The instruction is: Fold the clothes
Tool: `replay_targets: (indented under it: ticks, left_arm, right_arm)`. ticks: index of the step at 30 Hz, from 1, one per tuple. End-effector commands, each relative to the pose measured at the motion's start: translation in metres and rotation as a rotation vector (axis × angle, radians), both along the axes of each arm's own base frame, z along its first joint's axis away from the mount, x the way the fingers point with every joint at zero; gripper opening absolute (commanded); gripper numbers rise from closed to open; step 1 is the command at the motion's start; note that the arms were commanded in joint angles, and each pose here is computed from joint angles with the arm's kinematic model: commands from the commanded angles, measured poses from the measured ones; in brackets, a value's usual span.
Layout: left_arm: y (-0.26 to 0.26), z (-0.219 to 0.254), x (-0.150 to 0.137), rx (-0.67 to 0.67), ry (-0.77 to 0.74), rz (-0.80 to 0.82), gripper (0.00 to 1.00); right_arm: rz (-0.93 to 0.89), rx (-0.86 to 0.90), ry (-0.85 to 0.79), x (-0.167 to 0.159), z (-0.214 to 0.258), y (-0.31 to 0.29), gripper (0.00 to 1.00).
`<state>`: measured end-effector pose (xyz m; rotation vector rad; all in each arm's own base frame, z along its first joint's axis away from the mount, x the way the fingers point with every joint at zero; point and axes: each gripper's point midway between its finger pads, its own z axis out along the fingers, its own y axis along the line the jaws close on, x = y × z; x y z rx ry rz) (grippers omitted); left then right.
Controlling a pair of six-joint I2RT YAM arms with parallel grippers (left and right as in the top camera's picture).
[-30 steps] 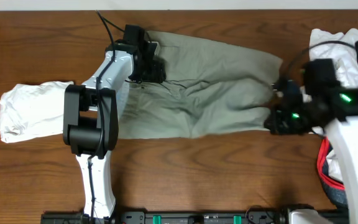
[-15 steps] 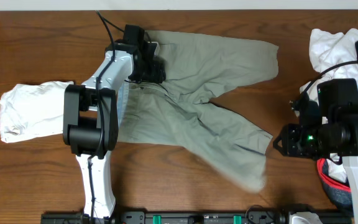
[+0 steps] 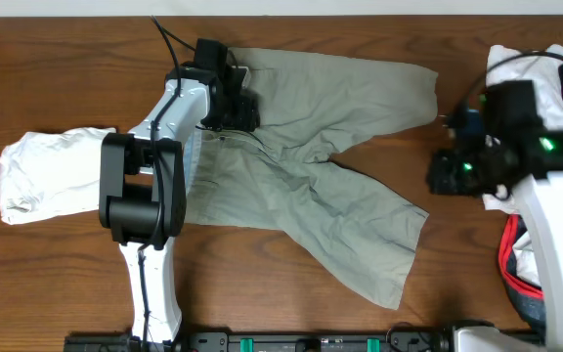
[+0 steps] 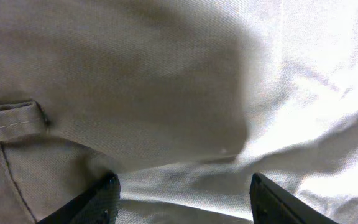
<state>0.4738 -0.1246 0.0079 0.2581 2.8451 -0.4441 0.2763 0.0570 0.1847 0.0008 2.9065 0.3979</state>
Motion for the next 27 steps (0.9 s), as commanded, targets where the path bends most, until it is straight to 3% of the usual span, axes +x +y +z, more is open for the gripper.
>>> replay_targets:
  ticks: [1,5,11,14,16,21,27]
  left_arm:
    - [0.019,-0.042,-0.02,0.066,0.115,0.028,0.68]
    - [0.019,-0.042,-0.02,0.066,0.115,0.028,0.68]
    - [0.019,-0.042,-0.02,0.067,0.119,0.028,0.68]
    - [0.019,-0.042,-0.022,0.068,0.126,0.028,0.68]
    - [0.019,-0.042,-0.022,0.068,0.126,0.028,0.68]
    - [0.019,-0.042,-0.022,0.068,0.126,0.028,0.68]
    - [0.019,-0.042,-0.022,0.068,0.123,0.028,0.68]
  right_arm:
    - [0.125,0.095,0.101,0.001,-0.027,0.028,0.01]
    - [0.059,0.031,0.115,0.032,-0.059,0.022,0.01]
    - [0.054,0.024,-0.179,0.12,-0.066,0.024,0.04]
    - [-0.017,-0.028,-0.212,0.141,-0.078,0.013,0.04]
    - [-0.086,-0.086,-0.188,0.147,-0.094,0.0,0.1]
    - [-0.294,-0.179,-0.098,0.149,-0.13,-0.045,0.48]
    - [-0.376,0.0,-0.052,0.156,-0.149,-0.068,0.53]
